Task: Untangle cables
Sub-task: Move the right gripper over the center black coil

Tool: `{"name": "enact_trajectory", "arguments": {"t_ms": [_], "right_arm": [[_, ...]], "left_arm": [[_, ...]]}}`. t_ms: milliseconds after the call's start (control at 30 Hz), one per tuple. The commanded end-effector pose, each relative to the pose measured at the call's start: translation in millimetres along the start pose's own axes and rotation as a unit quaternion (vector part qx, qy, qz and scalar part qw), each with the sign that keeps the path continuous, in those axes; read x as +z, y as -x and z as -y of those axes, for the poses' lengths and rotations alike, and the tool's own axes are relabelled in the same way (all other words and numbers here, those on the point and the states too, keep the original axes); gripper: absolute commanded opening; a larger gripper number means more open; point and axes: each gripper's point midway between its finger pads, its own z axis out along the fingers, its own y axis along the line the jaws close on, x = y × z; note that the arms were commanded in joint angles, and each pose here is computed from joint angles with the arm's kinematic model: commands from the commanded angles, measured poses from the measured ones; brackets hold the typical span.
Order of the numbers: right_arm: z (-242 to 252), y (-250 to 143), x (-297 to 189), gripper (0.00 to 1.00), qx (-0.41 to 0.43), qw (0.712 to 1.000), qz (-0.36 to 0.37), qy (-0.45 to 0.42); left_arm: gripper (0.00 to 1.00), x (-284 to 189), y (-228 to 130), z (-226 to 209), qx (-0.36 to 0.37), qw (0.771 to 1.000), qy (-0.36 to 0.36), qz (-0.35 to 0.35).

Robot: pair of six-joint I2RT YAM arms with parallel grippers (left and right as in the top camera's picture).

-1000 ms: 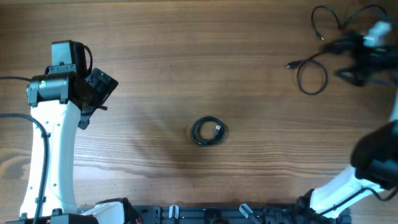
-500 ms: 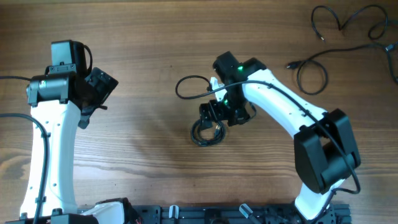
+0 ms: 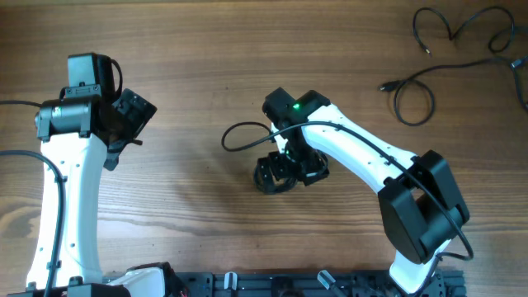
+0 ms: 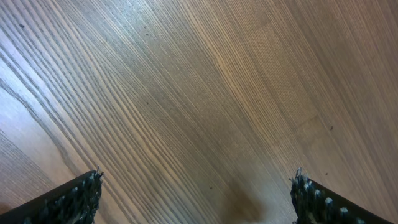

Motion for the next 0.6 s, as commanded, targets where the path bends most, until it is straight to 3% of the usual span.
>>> {"name": "enact_trajectory", "arguments": {"t_ms": [0, 567], "right_arm": [[6.0, -3.2, 3.3, 1.00, -0.039, 0.999, -0.009, -0.013], [0.7, 13.8, 3.0, 1.00, -0.051, 0.998, 0.026, -0.004]], "left_arm": [[1.00, 1.0, 1.2, -0.1, 0.005, 1.000, 0.000, -0.001], [1.00, 1.0, 1.2, -0.1, 0.005, 1.000, -0.001, -0.001]]}}
